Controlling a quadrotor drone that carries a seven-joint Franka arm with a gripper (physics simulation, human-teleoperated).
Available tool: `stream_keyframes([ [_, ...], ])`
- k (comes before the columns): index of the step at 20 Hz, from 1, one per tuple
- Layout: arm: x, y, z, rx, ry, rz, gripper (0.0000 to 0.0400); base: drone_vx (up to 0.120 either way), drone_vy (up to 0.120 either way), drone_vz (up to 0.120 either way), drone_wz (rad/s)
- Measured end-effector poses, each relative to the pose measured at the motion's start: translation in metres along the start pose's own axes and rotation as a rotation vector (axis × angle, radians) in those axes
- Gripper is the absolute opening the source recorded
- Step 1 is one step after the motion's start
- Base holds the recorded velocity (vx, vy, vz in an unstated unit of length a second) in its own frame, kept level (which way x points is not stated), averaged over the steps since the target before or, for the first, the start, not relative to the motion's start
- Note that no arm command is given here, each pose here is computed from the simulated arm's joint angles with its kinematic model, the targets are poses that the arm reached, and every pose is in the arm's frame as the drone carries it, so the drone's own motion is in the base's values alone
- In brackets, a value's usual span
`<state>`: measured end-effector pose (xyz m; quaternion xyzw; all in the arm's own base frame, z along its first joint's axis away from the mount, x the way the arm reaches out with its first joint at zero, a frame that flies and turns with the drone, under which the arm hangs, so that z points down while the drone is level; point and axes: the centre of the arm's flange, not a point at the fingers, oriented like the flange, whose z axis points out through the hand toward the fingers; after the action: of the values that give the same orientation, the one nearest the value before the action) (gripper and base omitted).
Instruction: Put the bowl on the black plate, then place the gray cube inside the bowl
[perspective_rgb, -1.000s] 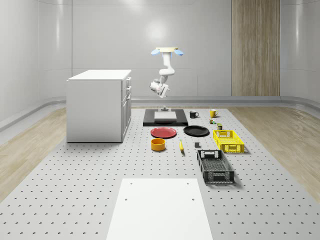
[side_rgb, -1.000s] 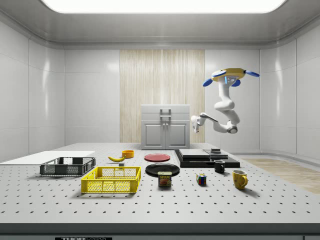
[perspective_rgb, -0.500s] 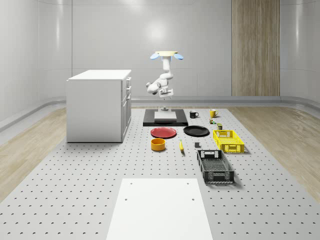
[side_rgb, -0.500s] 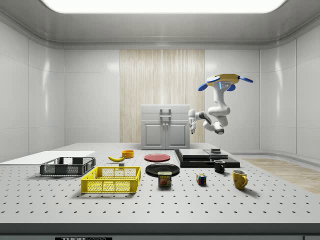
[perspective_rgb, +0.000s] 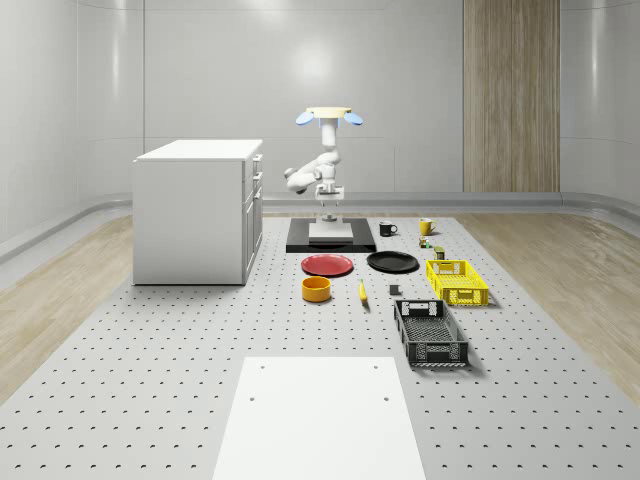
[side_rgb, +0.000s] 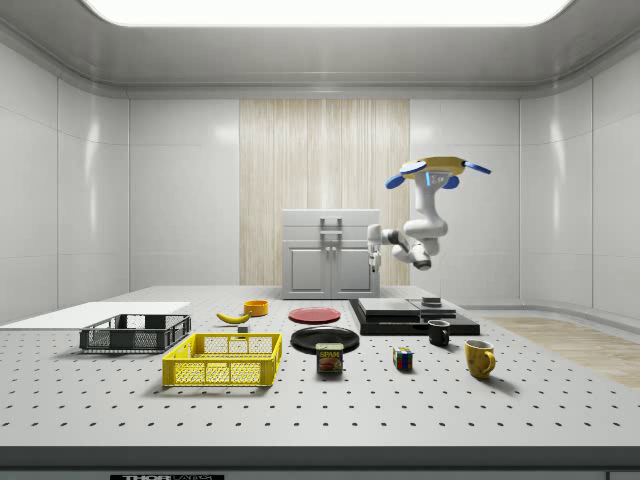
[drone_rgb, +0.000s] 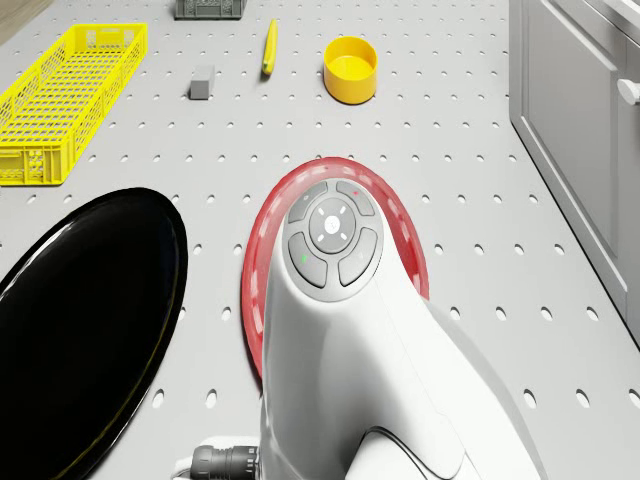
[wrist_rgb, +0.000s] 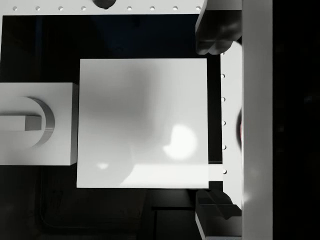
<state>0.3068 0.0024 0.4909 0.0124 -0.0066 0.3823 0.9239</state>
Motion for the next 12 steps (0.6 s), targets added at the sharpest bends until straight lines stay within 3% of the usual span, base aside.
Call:
stream_keyframes([
  [6,-0.0012,-0.0012,-0.0001,-0.012,0.013,0.0,0.04,0.12,0.0,0.0,0.0],
  [12,-0.0017,-0.0016,-0.0001,-0.016,0.017,0.0,0.04,0.12,0.0,-0.12,0.0],
])
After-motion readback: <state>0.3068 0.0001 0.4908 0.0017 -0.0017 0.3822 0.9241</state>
